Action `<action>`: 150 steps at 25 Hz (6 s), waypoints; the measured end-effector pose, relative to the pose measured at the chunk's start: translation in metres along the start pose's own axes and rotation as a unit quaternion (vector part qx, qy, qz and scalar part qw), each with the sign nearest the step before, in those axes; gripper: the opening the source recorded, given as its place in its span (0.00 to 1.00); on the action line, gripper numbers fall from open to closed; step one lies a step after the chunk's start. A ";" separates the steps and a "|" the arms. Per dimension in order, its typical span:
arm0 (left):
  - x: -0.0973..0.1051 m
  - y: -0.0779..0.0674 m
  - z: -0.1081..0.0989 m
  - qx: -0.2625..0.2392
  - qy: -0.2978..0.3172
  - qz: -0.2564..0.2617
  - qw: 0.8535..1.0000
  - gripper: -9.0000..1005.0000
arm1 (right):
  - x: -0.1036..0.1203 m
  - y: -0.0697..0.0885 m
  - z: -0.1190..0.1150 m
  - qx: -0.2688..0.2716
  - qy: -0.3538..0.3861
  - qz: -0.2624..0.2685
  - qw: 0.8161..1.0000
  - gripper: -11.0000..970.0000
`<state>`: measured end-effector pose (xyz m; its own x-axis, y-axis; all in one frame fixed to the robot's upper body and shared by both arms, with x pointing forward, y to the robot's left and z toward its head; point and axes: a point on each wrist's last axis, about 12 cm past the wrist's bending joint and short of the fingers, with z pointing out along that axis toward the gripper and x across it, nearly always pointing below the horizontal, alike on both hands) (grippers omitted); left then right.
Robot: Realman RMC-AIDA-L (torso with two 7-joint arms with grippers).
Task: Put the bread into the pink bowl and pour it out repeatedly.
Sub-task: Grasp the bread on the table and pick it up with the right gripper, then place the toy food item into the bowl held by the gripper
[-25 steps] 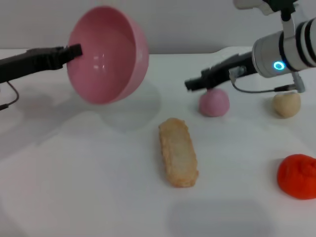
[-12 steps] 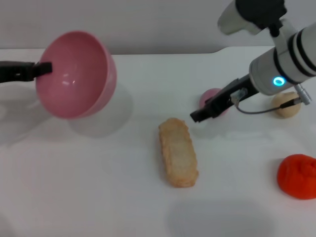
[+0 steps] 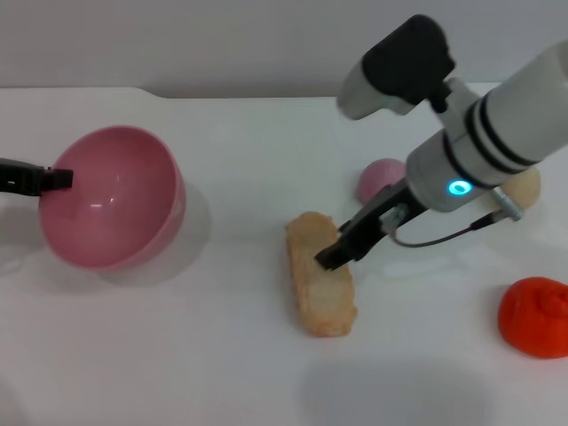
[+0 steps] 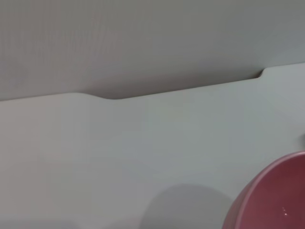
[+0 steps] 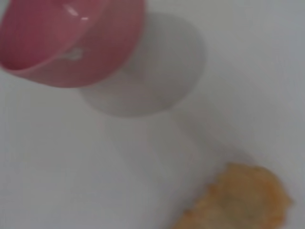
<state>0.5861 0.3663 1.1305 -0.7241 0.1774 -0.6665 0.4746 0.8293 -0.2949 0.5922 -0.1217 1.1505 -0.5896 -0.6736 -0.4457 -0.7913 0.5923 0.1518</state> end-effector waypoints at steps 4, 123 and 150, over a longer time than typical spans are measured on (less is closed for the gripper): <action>0.002 0.000 0.001 0.000 0.002 0.002 1.000 0.05 | -0.005 0.010 0.007 -0.020 -0.008 -0.009 1.000 0.59; 0.000 -0.015 0.026 -0.001 0.030 0.034 0.999 0.05 | 0.018 -0.011 -0.006 0.083 -0.183 0.032 0.979 0.15; -0.012 -0.039 0.045 0.032 0.051 0.051 0.997 0.05 | -0.048 0.094 0.006 0.076 -0.329 -0.210 0.918 0.13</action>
<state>0.5989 0.3080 1.1189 -0.7155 0.3149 -0.6236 0.5775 0.7690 -0.2743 0.5475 -0.0309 1.1808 0.0262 -0.4729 -0.8807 -0.8653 0.4305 -0.2569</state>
